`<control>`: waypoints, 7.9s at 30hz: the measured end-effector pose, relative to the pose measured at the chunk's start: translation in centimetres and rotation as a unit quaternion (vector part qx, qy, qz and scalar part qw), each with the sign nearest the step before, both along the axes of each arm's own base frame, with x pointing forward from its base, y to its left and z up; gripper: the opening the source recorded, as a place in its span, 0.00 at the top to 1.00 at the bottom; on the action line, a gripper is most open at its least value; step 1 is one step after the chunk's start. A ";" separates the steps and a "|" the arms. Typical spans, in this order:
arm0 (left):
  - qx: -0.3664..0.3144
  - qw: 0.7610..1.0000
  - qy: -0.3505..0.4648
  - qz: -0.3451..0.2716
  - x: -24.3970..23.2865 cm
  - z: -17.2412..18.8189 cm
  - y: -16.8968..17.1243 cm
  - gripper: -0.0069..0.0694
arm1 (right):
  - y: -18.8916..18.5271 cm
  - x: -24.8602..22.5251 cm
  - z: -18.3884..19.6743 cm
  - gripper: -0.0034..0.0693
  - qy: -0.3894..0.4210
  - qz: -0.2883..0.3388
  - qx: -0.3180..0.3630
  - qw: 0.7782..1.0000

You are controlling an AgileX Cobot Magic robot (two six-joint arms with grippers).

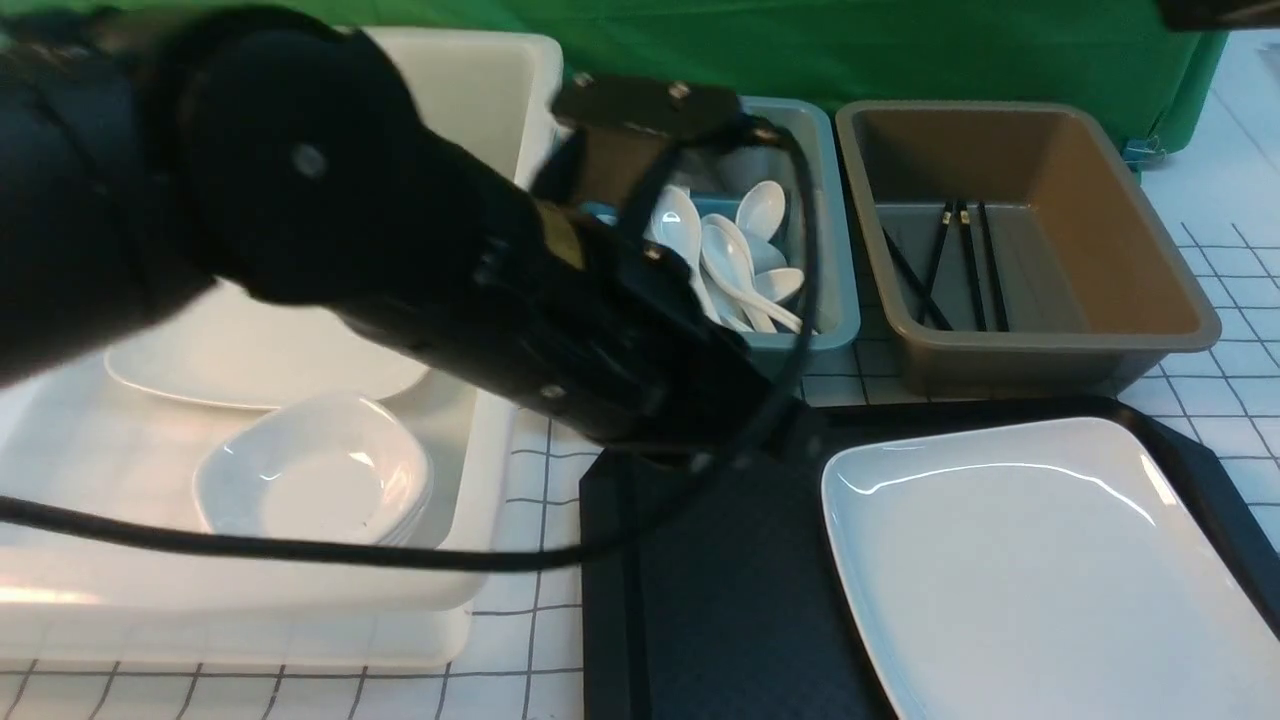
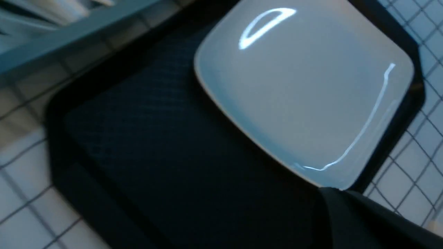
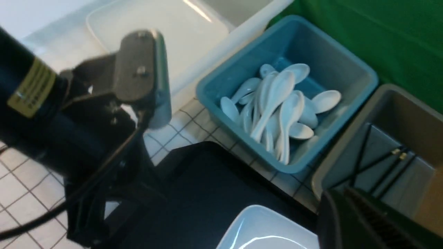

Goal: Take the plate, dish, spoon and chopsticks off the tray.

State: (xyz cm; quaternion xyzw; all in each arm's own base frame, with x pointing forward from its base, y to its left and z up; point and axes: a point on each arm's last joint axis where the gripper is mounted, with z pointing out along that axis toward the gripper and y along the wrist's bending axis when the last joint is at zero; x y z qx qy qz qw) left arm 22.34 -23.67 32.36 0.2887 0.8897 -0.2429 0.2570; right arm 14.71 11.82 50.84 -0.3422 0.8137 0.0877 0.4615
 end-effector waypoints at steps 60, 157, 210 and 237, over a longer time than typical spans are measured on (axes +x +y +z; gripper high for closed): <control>0.034 0.979 0.189 0.060 13.8 -16.5 -9.7 0.73 | -8.0 -8.0 -13.4 0.93 0.137 -0.144 0.052 0.979; -0.186 0.770 0.045 0.608 12.4 -13.0 36.2 0.54 | 17.7 9.1 -4.7 0.94 0.101 0.146 0.046 0.983; -0.135 0.925 -0.290 0.207 -16.2 -0.7 20.2 0.91 | -8.6 -10.1 -15.2 0.95 -0.239 0.040 0.263 0.934; -0.164 0.903 -0.321 0.234 -15.0 -4.3 20.1 0.91 | -10.2 -12.0 -17.0 0.89 -0.269 0.056 0.323 0.906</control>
